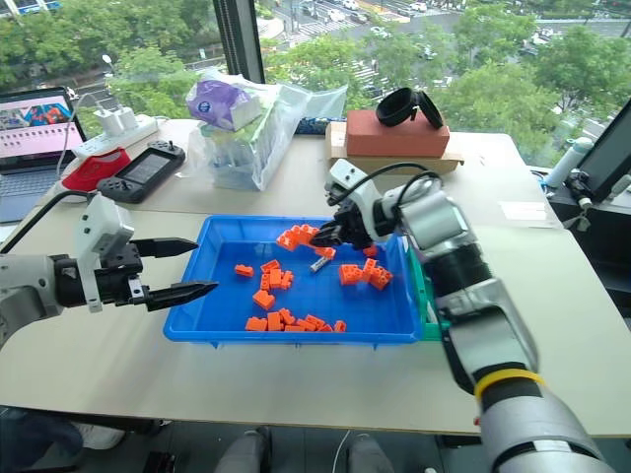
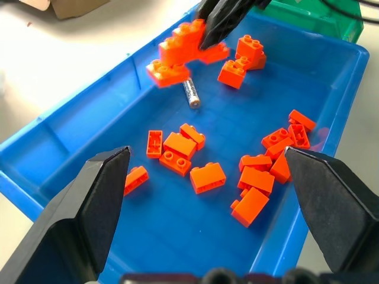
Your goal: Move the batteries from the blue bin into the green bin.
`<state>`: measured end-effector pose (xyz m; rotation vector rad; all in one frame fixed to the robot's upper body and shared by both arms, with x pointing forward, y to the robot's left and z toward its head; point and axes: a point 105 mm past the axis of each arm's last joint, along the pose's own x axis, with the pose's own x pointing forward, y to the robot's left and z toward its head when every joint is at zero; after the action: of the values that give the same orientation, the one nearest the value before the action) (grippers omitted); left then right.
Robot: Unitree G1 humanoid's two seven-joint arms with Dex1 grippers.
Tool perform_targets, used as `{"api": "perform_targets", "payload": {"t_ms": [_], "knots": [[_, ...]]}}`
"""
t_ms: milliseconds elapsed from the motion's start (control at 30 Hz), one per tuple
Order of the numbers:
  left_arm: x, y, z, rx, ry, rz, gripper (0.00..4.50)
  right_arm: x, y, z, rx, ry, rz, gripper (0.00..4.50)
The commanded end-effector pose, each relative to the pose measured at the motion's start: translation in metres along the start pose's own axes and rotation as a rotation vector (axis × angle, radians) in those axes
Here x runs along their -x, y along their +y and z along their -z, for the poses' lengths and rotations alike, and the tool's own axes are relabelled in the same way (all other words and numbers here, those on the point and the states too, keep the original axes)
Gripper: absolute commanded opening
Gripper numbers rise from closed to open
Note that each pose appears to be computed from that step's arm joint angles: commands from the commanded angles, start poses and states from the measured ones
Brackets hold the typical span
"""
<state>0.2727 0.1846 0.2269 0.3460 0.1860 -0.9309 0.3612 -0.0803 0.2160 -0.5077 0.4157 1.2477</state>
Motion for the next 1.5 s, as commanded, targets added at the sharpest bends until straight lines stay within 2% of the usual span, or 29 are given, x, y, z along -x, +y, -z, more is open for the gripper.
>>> {"api": "perform_targets", "payload": {"t_ms": [33,267,333,367,433,533,633,700,900,1033,1500], "knots": [[-0.001,0.000,-0.008,-0.060,-0.010,0.012,4.50,0.010,0.015,0.005,0.081,0.024,-0.055,0.44],[-0.004,0.000,-0.012,-0.072,-0.019,0.033,4.50,0.023,0.023,0.043,0.106,0.188,-0.061,0.44],[-0.004,0.001,-0.012,-0.073,-0.018,0.033,4.50,0.024,0.023,0.046,0.099,0.202,-0.059,1.44],[-0.004,0.002,-0.012,-0.073,-0.018,0.033,4.50,0.025,0.022,0.046,0.096,0.202,-0.052,1.64],[-0.003,0.002,-0.012,-0.075,-0.017,0.032,4.50,0.028,0.015,0.037,0.088,0.168,-0.020,2.31],[-0.002,0.003,-0.013,-0.076,-0.016,0.029,4.50,0.026,0.001,0.012,0.099,0.062,0.044,3.34],[-0.001,0.003,-0.012,-0.077,-0.014,0.022,4.50,0.014,-0.019,-0.011,0.105,-0.029,0.150,3.34],[0.000,0.003,-0.012,-0.077,-0.013,0.015,4.50,0.001,-0.025,-0.014,0.131,-0.030,0.175,3.34],[0.004,0.006,-0.013,-0.073,-0.018,-0.021,4.50,-0.031,-0.019,-0.010,0.197,0.007,0.120,3.34],[0.007,0.007,-0.013,-0.073,-0.019,-0.037,4.50,-0.050,-0.026,-0.006,0.249,0.055,0.132,3.34],[0.009,0.004,-0.010,-0.070,-0.018,-0.054,4.50,-0.076,-0.044,0.013,0.284,0.183,0.150,3.34]]}}
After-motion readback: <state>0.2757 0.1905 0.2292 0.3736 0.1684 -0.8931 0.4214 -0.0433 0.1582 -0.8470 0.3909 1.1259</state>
